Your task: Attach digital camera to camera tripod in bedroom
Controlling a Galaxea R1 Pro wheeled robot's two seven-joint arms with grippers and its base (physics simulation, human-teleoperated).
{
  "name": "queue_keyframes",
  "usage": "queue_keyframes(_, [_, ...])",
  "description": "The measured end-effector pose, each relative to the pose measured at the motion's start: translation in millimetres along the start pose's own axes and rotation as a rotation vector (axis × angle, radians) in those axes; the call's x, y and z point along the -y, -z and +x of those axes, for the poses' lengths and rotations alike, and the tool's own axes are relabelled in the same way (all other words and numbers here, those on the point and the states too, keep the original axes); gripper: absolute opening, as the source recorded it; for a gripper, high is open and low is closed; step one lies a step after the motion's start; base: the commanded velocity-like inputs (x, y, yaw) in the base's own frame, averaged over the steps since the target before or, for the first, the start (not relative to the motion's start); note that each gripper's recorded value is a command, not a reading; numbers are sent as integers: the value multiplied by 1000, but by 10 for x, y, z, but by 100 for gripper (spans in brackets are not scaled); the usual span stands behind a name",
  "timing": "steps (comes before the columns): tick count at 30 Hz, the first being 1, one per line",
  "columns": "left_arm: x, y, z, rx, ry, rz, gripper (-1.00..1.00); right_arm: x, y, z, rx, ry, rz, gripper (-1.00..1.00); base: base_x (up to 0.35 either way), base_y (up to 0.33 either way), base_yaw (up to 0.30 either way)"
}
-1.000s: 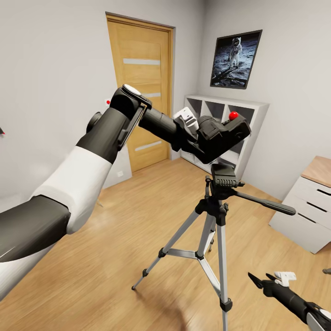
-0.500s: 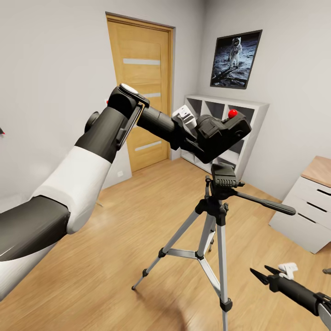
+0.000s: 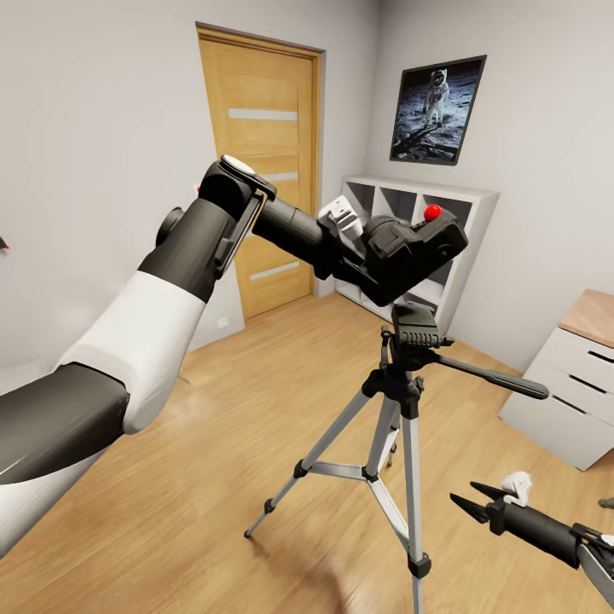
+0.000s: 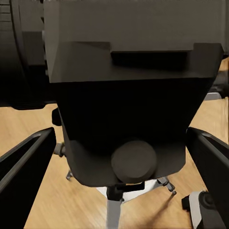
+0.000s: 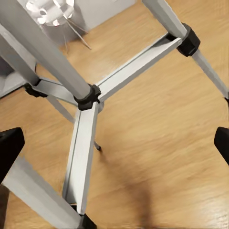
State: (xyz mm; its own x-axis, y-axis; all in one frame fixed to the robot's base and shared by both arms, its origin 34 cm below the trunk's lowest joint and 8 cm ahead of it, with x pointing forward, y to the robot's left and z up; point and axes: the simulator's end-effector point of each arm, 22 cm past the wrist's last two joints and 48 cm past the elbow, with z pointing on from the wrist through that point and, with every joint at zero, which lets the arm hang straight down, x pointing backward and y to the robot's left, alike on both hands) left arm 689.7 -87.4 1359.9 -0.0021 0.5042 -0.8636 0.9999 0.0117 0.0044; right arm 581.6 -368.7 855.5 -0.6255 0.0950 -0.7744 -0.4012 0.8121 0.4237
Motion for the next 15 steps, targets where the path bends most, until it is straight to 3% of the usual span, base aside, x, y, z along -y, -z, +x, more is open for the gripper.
queue_keyframes(4, [60,2,21,-5,2,30,-100,-118,-43,14,-29,25,-41,100,0,0,0])
queue_keyframes(15, [4,55,68,-13,4,14,-100,-299,-89,-76,-45,57,-105,100,0,0,0])
